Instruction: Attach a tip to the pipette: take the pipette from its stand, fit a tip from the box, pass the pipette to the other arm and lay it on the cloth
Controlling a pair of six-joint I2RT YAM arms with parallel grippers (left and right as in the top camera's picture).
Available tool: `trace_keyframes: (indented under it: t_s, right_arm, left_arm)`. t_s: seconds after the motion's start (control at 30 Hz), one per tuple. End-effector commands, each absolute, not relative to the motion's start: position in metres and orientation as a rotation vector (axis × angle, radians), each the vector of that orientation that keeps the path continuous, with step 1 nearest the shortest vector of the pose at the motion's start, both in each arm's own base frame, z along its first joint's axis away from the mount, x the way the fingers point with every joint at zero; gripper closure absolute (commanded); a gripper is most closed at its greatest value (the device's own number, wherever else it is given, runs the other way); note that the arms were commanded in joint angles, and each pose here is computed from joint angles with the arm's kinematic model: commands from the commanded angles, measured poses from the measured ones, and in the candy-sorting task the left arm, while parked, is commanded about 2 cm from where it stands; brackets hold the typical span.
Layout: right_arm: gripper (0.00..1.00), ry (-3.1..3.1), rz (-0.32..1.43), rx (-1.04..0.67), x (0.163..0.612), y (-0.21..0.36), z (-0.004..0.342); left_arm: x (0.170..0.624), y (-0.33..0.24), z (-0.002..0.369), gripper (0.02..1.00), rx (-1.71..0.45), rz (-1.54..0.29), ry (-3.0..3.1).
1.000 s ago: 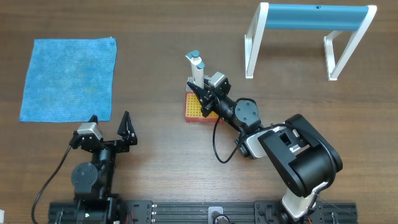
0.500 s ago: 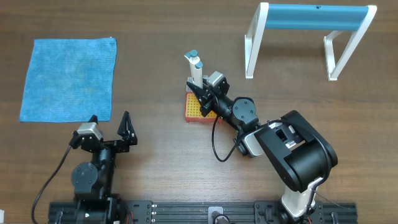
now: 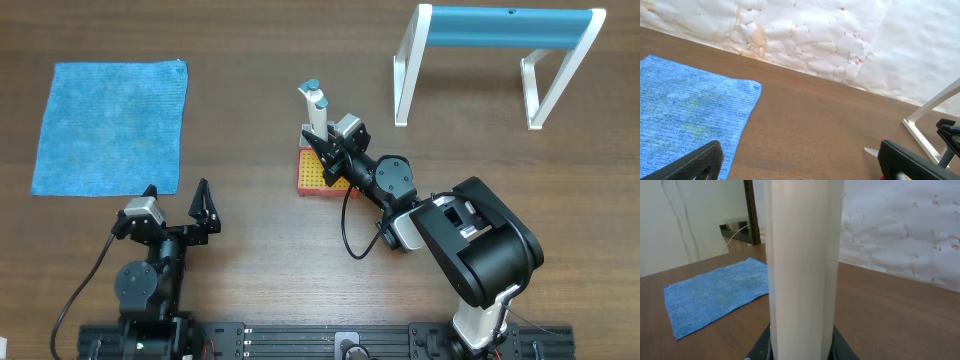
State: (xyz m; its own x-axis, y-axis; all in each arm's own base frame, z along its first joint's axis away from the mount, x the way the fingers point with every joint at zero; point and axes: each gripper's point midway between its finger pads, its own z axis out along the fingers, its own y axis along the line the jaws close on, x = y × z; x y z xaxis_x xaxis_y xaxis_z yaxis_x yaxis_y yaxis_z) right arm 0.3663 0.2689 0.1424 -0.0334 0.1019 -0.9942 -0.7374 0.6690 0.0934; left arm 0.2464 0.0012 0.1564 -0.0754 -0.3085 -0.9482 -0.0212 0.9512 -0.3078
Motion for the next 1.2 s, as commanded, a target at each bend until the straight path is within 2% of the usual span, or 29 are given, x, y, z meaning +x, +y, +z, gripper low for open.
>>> trace_keyframes:
  t_s: [0.03, 0.93, 1.2]
  right_arm:
    - [0.919, 1.451, 0.726, -0.542, 0.373, 0.267, 0.146]
    - [0.919, 1.496, 0.727, -0.548, 0.376, 0.270, 0.131]
    - [0.919, 1.557, 0.728, -0.559, 0.362, 0.264, 0.111]
  left_arm:
    - [0.246, 0.003, 0.155, 0.023, -0.251, -0.220, 1.638]
    - [0.246, 0.003, 0.155, 0.023, -0.251, -0.220, 1.638]
    - [0.246, 0.003, 0.155, 0.023, -0.251, -0.220, 1.638]
